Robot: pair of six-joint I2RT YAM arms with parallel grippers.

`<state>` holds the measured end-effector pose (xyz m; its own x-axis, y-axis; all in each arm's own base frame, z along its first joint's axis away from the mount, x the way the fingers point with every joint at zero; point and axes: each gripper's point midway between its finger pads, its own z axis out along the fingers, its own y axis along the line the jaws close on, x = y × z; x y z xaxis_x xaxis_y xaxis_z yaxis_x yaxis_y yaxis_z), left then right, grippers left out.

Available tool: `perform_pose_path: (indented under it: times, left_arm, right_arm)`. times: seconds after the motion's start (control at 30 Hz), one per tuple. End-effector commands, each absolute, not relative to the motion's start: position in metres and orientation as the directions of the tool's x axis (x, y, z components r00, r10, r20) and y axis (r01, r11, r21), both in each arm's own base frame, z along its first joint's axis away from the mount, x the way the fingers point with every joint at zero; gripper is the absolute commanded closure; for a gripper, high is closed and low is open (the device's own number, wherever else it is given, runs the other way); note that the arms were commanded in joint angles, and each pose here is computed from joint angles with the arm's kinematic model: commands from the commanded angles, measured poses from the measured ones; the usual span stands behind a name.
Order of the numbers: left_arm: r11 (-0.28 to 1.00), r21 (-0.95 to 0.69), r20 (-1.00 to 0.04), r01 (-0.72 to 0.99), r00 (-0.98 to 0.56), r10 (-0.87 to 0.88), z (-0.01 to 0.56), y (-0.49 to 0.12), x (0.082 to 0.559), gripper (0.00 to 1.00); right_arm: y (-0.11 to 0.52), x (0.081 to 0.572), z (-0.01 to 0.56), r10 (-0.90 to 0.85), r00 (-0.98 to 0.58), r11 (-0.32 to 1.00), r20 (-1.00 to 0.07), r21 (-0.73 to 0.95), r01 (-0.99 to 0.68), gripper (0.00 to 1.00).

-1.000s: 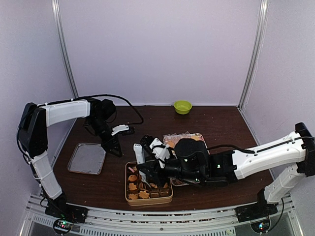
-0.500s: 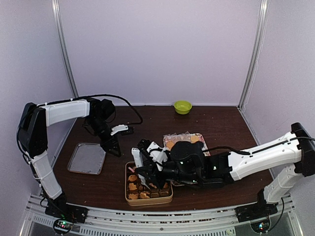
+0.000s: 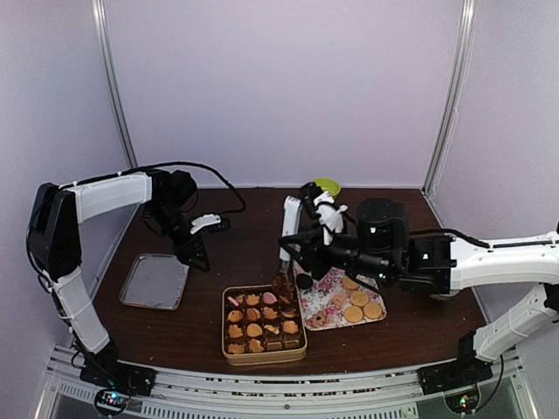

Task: Pack the cookies
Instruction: Adjust the fake cookies in the empty pocket of the box, then pick up the fake cookies from the plate.

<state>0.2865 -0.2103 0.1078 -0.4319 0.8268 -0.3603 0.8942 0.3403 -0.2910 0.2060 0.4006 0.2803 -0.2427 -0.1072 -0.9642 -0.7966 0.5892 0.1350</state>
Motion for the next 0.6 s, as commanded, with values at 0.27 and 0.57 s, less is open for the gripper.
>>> perform_pose_path:
  times: [0.27, 0.57]
  left_arm:
    - [0.348, -0.291, -0.399, 0.891, -0.444, 0.802, 0.122, -0.208, 0.294, 0.47]
    - [0.349, -0.296, -0.403, 0.889, -0.447, 0.798, 0.12, -0.209, 0.295, 0.47]
  right_arm:
    - [0.249, 0.294, 0.233, -0.066, -0.243, 0.933, -0.968, 0.027, -0.36, 0.64]
    - [0.228, 0.316, 0.209, -0.031, -0.255, 0.959, -0.967, 0.043, -0.279, 0.59]
